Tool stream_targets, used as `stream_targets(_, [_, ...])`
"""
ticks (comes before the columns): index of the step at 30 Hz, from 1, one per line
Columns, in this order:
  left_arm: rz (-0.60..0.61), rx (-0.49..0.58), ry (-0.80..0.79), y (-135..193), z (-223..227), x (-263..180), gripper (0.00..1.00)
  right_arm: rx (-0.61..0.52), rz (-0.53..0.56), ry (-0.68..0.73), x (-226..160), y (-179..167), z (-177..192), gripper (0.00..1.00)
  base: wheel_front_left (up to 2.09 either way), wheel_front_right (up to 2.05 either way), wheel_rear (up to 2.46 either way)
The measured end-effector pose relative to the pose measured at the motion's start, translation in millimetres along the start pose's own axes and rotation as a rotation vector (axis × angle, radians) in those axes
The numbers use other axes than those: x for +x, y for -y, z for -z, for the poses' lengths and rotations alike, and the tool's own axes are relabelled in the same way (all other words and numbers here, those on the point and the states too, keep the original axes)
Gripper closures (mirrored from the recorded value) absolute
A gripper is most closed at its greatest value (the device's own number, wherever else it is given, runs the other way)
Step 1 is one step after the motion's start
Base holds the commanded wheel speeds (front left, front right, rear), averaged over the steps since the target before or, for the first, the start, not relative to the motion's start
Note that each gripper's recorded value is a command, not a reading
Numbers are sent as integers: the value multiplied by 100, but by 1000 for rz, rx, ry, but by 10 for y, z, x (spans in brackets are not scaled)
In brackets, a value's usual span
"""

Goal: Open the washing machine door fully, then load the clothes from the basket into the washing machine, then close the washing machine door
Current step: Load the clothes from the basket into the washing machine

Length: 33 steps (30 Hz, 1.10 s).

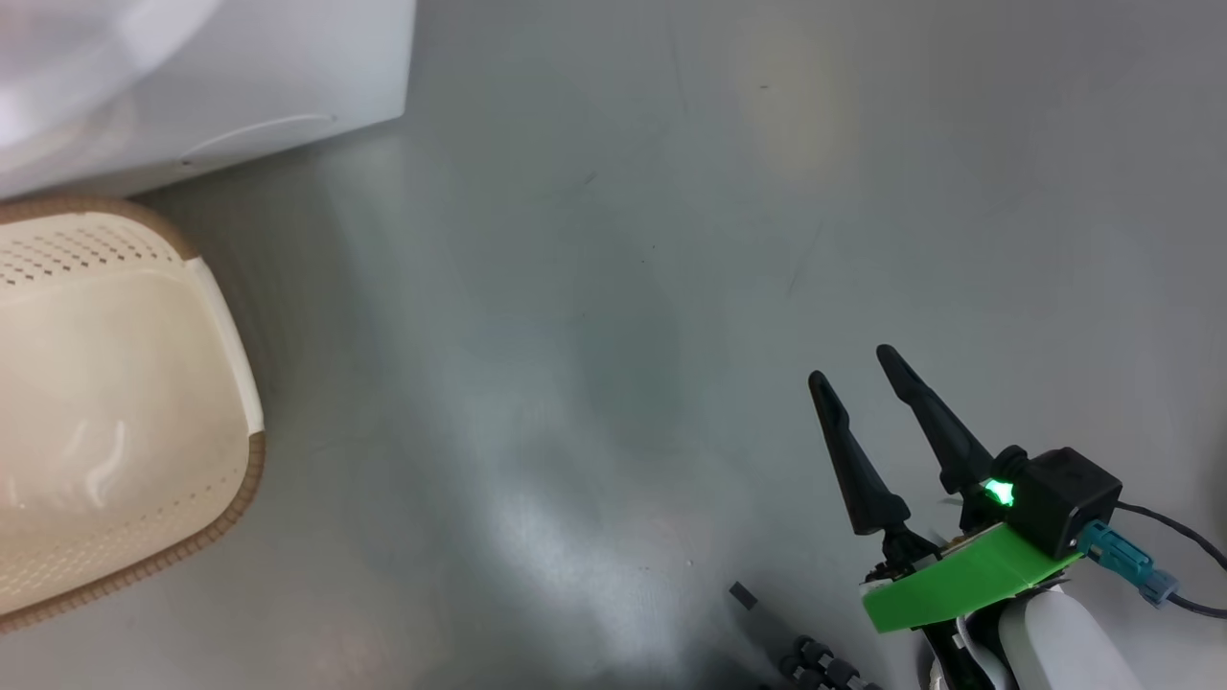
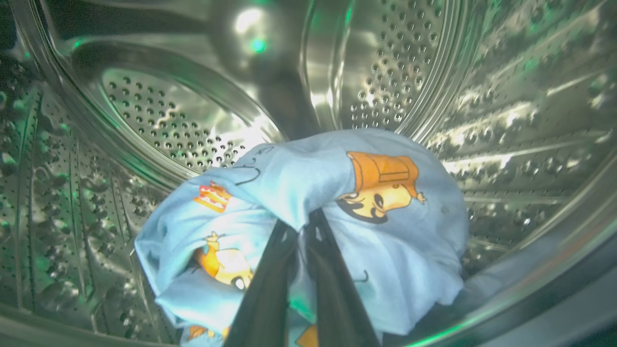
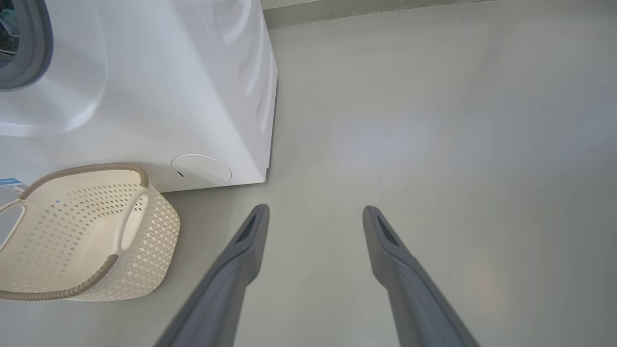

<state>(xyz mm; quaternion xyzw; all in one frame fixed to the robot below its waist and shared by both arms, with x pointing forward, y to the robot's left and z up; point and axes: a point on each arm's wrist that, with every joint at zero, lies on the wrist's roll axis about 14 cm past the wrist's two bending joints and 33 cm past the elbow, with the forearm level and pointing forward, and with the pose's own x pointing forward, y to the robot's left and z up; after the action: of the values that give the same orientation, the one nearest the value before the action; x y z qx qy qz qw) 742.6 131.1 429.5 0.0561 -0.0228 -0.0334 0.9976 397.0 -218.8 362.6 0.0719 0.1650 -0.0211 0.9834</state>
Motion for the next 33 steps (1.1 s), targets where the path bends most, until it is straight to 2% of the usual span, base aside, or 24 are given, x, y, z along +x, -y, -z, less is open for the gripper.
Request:
stream_targets(3, [-3,16,-66,-19,150,-20,100,-6,14,7,-44,49,-36,0,0,0,0])
stream_targets(4, [-5,15,-83,-19,167,-18,88,-8,18,6,-66,65,-41,0,0,0,0])
stream_targets(6, [-23,15,-99,-37,151,-2,58,-9,34,2,-120,111,-34,0,0,0,0])
stream_targets(7, [-33,15,-113,-49,150,6,19,-9,40,-2,-146,127,-23,0,0,0,0])
stream_targets(8, [-40,18,-128,-58,157,6,19,-8,43,-6,-168,135,-14,0,0,0,0])
stream_targets(9, [-48,20,-143,-65,172,-4,0,-6,45,-8,-187,138,-8,0,0,0,0])
stream_targets(20, [-116,8,-348,-109,363,-188,0,8,35,13,-198,104,-63,0,0,0,0])
stream_targets(33, [-129,-78,-328,-8,61,-447,0,31,-9,84,-202,-5,-284,0,0,0,0])
